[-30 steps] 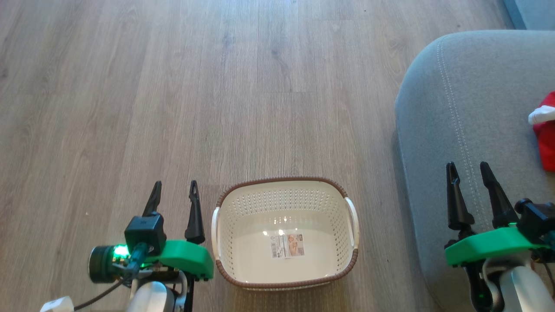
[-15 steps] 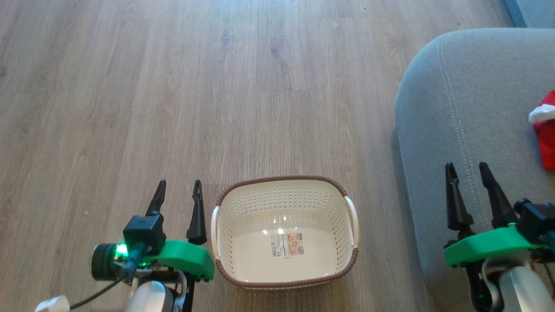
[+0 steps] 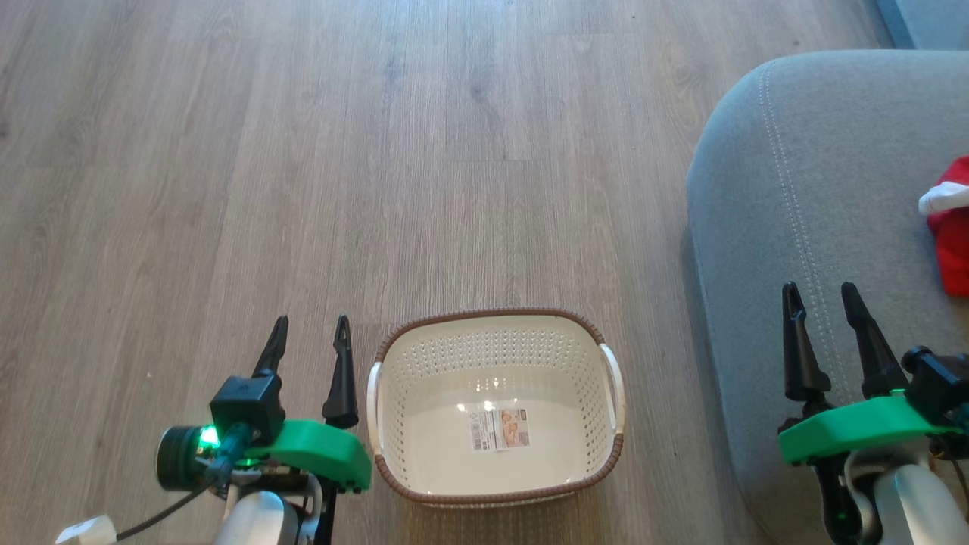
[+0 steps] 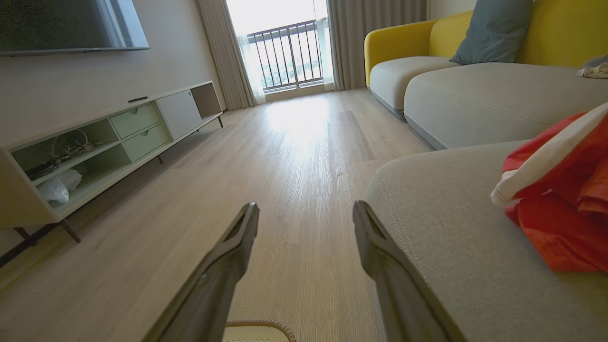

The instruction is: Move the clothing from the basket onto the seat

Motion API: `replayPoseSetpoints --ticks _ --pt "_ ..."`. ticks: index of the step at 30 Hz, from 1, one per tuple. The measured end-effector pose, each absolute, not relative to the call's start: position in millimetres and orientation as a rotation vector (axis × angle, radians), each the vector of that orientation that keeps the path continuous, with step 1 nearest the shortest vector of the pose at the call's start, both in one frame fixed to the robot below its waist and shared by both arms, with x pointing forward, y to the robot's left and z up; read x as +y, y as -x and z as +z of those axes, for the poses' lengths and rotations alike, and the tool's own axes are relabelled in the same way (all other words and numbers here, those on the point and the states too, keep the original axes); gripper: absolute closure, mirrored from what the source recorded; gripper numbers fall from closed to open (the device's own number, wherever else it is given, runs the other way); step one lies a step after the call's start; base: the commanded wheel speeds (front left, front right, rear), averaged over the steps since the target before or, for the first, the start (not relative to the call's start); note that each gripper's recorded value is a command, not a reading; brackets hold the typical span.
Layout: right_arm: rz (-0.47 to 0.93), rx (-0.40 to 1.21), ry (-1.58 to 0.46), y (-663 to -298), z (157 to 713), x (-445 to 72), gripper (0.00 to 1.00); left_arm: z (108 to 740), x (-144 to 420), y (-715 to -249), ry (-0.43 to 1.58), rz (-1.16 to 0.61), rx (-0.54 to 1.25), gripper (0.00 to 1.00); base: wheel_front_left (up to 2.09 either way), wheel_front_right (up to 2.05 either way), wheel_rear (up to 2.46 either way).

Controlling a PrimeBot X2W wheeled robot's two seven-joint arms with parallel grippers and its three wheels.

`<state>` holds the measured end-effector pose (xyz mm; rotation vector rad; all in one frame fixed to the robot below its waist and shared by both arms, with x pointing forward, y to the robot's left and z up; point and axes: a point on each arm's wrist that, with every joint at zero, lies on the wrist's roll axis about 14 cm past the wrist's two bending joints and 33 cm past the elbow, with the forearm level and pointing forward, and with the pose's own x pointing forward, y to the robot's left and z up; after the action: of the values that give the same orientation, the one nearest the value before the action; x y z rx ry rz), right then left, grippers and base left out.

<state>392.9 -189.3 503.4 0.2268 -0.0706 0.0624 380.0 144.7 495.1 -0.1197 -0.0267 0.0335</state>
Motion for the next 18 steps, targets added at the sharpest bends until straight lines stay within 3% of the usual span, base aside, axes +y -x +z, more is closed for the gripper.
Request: replayPoseSetpoints --ticks 18 --pt "0.063 -0.065 -0.223 -392.1 501.4 -189.2 0.0 496.0 141.6 -382.8 0.163 0.02 -0.026 0.0 0.0 0.0 0.0"
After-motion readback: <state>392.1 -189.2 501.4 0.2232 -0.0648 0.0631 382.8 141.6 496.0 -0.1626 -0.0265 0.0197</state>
